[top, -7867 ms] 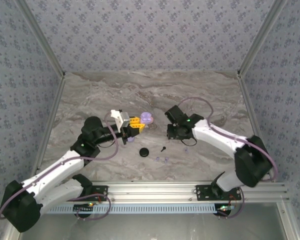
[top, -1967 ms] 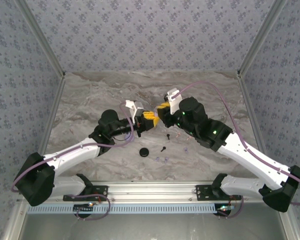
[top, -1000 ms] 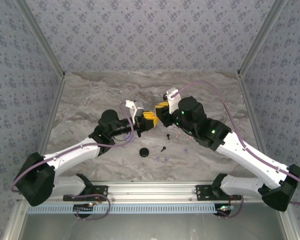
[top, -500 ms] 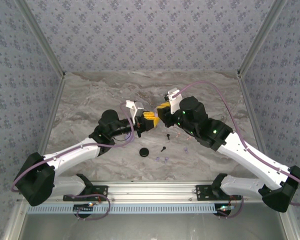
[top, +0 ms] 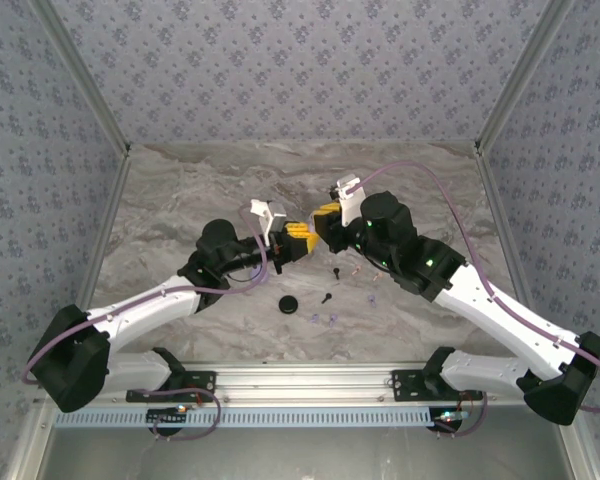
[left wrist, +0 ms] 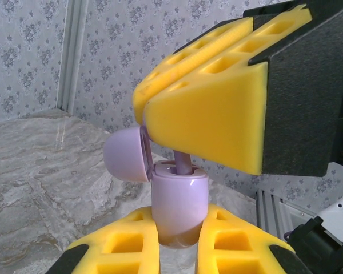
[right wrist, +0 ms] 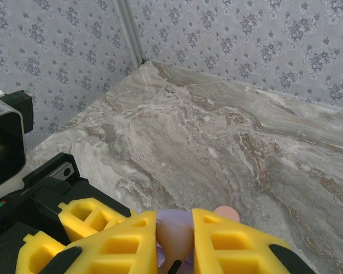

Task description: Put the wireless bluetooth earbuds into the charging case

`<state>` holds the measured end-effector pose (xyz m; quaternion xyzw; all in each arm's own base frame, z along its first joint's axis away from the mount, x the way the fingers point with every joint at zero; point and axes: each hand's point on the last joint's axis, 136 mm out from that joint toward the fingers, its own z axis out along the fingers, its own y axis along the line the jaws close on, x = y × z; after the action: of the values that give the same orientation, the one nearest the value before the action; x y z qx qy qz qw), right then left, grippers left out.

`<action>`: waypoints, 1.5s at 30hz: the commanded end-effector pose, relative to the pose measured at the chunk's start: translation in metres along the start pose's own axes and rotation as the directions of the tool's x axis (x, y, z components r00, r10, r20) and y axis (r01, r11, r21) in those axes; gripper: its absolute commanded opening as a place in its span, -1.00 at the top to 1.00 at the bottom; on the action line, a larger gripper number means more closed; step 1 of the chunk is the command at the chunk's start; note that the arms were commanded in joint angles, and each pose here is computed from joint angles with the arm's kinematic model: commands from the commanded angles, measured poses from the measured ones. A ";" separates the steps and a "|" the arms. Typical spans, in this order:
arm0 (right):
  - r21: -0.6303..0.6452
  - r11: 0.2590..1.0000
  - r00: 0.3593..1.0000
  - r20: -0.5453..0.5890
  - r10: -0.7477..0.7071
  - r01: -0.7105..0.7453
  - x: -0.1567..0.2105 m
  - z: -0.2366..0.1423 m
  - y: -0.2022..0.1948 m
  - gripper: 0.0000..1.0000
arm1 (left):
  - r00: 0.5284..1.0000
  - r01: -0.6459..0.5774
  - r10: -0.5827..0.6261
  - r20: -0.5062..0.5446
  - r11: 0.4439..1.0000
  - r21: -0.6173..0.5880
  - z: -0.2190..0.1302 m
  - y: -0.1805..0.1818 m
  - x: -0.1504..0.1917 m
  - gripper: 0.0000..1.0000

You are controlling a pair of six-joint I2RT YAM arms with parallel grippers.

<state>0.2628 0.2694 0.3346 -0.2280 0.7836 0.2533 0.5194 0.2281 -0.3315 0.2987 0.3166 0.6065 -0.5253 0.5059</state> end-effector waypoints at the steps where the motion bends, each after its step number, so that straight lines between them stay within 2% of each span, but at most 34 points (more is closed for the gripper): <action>1: -0.024 1.000 0.999 -0.044 0.010 -0.011 0.014 0.000 0.003 0.59 | 0.989 -0.069 0.062 0.132 0.996 0.054 -0.002 -0.019 -0.039 0.92; 5: -0.010 1.000 0.999 -0.034 0.011 -0.011 0.011 0.000 0.001 0.58 | 0.990 -0.071 0.064 0.128 0.996 0.052 -0.001 -0.018 -0.038 0.92; 9: 0.007 0.999 0.999 0.001 0.038 -0.038 -0.005 -0.004 -0.004 0.59 | 0.994 -0.078 0.075 0.080 0.996 0.042 0.001 -0.014 -0.025 0.92; 13: 0.053 0.993 0.994 0.030 0.104 -0.105 -0.026 -0.015 -0.018 0.59 | 0.996 -0.082 0.082 0.041 0.997 0.007 0.000 -0.006 -0.008 0.92; 17: 0.051 0.982 0.984 0.029 0.178 -0.179 -0.030 -0.023 -0.029 0.59 | 0.996 -0.081 0.081 0.022 0.997 -0.008 -0.002 -0.003 0.000 0.92; 24: 0.014 0.959 0.958 -0.052 0.282 -0.282 -0.017 -0.023 -0.036 0.59 | 0.996 -0.093 0.093 0.004 0.996 -0.015 -0.005 -0.003 0.003 0.92; 31: -0.044 0.894 0.887 -0.157 0.434 -0.445 -0.003 -0.022 -0.041 0.59 | 0.994 -0.108 0.108 -0.002 0.994 -0.029 -0.008 -0.003 0.002 0.92; 40: -0.039 0.894 0.885 -0.169 0.434 -0.446 0.004 -0.020 -0.044 0.59 | 0.994 -0.107 0.107 0.020 0.994 -0.020 -0.008 -0.006 -0.004 0.92; 43: 0.017 0.902 0.887 -0.175 0.427 -0.431 0.014 -0.020 -0.053 0.59 | 0.994 -0.107 0.108 0.024 0.994 -0.029 -0.008 -0.005 -0.005 0.92; 45: 0.098 0.906 0.882 -0.204 0.424 -0.413 0.029 -0.018 -0.064 0.59 | 0.994 -0.108 0.109 0.021 0.992 -0.057 -0.010 -0.001 -0.005 0.92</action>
<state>0.2796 0.2180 0.3200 -0.0785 0.8527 0.3510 0.3789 0.2269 -0.3257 0.2852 0.3325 0.6134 -0.4898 0.5228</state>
